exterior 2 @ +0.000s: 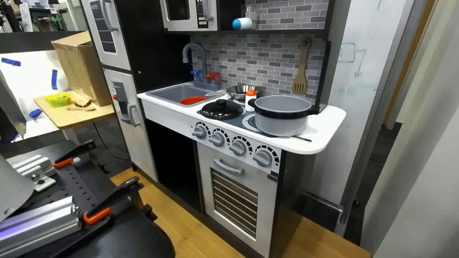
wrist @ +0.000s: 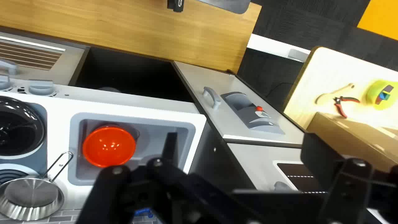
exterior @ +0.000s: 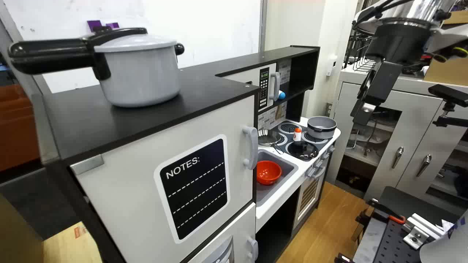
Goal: Use the black lid to cover the grey pot
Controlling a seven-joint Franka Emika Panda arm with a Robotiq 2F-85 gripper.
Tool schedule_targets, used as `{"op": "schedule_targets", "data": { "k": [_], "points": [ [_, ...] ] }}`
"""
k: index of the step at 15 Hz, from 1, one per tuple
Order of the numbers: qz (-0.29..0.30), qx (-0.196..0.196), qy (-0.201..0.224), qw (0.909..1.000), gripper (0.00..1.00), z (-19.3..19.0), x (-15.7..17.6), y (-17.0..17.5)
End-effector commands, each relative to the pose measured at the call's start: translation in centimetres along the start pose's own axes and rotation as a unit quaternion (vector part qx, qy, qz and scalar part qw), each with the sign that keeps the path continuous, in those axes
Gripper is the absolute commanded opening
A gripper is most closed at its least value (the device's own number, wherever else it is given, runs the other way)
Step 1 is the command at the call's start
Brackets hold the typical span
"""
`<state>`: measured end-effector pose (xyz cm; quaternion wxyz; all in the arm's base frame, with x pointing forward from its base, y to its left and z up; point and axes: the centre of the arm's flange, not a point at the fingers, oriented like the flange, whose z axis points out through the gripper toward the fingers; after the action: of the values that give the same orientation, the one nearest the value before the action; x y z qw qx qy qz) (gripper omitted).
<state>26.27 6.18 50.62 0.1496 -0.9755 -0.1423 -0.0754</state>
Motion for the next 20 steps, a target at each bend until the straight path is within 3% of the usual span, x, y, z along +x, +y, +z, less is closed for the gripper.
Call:
{"op": "schedule_targets", "data": {
  "k": [1,13,17,20],
  "points": [
    [0.000,0.000,0.000,1.0000,1.00,0.0,0.0,0.0],
    [0.000,0.000,0.000,1.0000,1.00,0.0,0.0,0.0],
    [-0.027,0.017,-0.016,0.9994,1.00,0.9,0.4,-0.6],
    [-0.012,-0.027,-0.027,0.9992,1.00,1.9,1.6,0.0]
  ]
}}
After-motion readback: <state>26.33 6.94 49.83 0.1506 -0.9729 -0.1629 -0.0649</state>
